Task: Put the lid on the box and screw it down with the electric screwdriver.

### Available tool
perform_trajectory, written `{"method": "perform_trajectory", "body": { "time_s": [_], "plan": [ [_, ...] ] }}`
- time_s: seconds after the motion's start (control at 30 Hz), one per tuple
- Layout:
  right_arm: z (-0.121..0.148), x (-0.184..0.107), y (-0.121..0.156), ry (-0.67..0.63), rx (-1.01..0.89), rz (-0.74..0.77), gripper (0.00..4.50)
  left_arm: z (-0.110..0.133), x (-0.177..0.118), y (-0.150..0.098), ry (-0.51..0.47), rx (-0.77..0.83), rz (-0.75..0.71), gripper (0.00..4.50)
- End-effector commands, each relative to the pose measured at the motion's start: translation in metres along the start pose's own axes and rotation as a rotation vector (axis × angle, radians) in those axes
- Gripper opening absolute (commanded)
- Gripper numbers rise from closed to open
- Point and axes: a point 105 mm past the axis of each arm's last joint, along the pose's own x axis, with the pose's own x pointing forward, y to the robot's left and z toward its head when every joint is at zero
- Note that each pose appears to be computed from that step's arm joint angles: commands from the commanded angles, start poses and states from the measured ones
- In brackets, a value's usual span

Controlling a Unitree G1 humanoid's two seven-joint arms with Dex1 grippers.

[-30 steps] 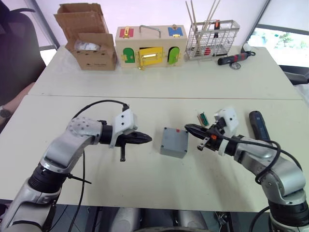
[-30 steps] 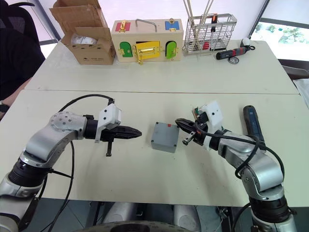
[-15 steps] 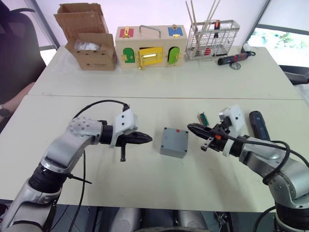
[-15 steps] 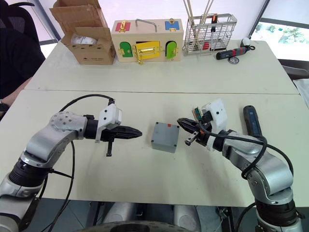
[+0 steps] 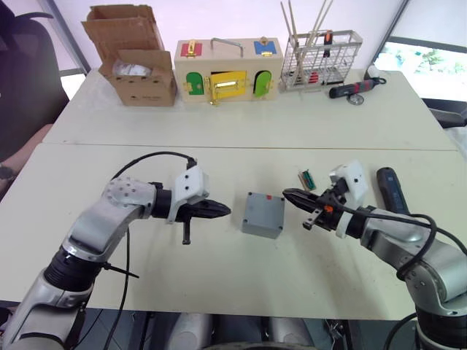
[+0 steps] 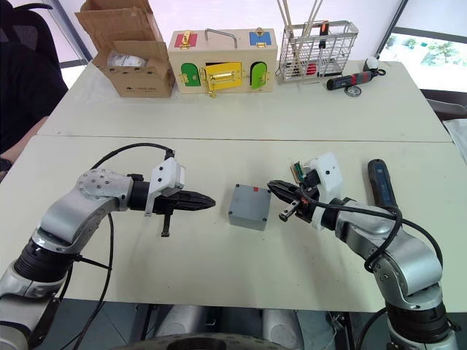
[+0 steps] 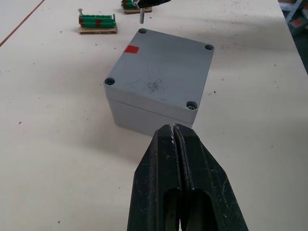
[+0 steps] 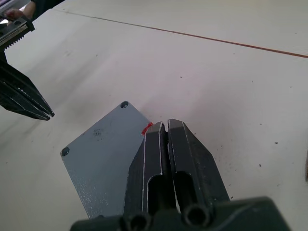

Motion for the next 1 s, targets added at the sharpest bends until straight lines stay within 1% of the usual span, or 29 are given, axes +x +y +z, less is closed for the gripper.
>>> {"method": "perform_trajectory", "body": {
  "time_s": [0.03, 0.87, 0.9, 0.93, 0.97, 1.0],
  "plan": [
    [0.005, -0.001, 0.005, -0.018, -0.014, 0.016, 0.01, 0.005, 0.001, -0.001, -0.012, 0.029, -0.002, 0.00],
    [-0.006, 0.009, 0.000, 0.014, -0.022, 0.012, 0.01, 0.005, 0.000, -0.001, -0.014, 0.025, 0.004, 0.00],
    [-0.006, 0.009, 0.000, 0.015, -0.025, 0.012, 0.56, 0.006, -0.001, 0.000, -0.018, 0.024, 0.005, 0.00],
    [-0.006, 0.008, 0.000, 0.018, -0.029, 0.014, 0.88, 0.007, -0.001, 0.001, -0.025, 0.020, 0.007, 0.00],
    [-0.006, 0.008, 0.000, 0.021, -0.031, 0.016, 1.38, 0.008, -0.001, 0.001, -0.030, 0.018, 0.008, 0.00],
    [-0.006, 0.008, -0.001, 0.024, -0.034, 0.018, 2.00, 0.009, -0.002, 0.002, -0.033, 0.017, 0.009, 0.00]
  ]
}}
